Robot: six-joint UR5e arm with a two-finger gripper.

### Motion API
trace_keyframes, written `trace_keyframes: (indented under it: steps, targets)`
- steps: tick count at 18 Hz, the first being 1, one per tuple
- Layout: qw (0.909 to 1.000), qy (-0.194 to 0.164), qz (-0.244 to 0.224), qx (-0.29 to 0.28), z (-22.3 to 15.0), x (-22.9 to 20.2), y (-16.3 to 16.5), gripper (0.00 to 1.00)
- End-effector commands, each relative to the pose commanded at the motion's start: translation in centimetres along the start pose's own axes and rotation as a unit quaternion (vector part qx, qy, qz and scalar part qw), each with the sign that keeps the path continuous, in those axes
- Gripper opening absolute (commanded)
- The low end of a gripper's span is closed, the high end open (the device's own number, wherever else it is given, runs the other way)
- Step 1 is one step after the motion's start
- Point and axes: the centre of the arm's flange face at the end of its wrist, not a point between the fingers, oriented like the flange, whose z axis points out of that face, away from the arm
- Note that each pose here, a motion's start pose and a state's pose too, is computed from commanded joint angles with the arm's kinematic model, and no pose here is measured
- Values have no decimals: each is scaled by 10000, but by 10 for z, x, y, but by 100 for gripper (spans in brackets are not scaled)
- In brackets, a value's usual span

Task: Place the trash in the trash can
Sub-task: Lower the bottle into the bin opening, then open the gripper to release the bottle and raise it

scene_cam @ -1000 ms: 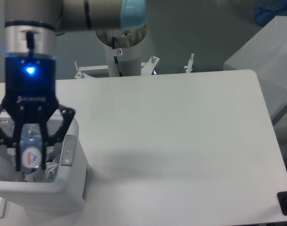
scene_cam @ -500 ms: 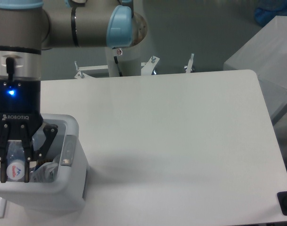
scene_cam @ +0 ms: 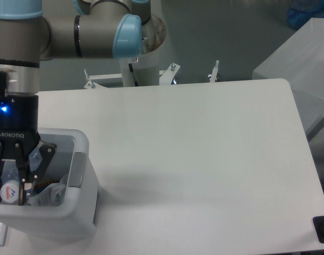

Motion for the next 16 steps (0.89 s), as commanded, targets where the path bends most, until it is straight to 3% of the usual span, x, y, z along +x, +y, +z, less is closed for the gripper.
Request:
trace_keyframes:
  steps: [4,8,16]
  targets:
    - [10000,-9,7,-7,-1,0,1,36]
    - [10000,-19,5,-28,1,-1,3,48]
    - [9998,-56,-16,-192,6,-5,18,48]
